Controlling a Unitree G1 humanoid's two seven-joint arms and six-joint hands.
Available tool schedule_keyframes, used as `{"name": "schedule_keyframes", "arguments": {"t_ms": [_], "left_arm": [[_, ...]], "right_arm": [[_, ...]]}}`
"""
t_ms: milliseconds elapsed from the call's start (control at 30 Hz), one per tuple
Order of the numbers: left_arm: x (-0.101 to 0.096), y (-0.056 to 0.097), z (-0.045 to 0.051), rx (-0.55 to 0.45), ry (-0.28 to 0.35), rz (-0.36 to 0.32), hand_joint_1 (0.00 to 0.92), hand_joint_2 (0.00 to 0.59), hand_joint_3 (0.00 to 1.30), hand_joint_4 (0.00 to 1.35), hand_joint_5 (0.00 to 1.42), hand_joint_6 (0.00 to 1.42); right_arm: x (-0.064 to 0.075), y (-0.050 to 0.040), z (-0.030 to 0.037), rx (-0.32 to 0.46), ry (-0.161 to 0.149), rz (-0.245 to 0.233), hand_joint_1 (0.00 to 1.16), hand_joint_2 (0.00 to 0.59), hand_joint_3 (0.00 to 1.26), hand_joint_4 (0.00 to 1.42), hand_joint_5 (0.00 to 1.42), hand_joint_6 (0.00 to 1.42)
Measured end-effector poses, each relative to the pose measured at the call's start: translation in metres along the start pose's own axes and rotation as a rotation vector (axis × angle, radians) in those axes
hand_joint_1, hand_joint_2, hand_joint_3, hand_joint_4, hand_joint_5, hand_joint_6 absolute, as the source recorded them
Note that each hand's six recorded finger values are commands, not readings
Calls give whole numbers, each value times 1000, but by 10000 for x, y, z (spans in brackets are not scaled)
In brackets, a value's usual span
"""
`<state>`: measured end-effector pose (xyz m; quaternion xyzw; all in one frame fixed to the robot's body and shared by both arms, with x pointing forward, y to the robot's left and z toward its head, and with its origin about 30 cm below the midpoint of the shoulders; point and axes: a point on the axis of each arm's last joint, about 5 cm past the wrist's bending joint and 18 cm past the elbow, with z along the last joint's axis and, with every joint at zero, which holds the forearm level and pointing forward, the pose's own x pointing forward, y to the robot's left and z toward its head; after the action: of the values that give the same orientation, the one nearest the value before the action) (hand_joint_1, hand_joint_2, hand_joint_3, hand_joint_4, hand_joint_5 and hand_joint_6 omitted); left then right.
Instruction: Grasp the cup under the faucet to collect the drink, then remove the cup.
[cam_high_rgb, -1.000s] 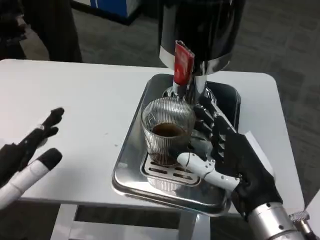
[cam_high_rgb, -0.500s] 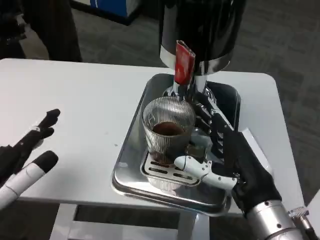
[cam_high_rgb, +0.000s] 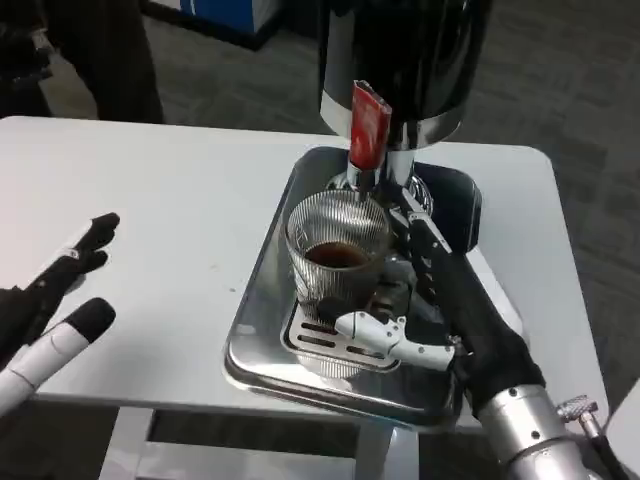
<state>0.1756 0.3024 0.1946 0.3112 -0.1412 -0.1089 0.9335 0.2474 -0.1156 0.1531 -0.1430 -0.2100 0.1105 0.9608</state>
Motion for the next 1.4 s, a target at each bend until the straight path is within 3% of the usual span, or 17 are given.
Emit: {"name": "schedule_keyframes", "arguments": {"t_ms": [367,700,1400], "left_arm": [[6,0,19,2,-4,0,0,44,37,0,36,0],[-4,1,21,3,-3,0,0,44,37,0,39,0],[-73,30,6,7,20,19,0,44,46,0,40,0]], "right_arm": [[59,-11,-34,-8,7,-16,794,146,102,199,216,269],[136,12,-72,-4,23,-3,784,143,111,228,234,269],[273,84,-95,17,15,8,763,148,85,220,250,255]]}}
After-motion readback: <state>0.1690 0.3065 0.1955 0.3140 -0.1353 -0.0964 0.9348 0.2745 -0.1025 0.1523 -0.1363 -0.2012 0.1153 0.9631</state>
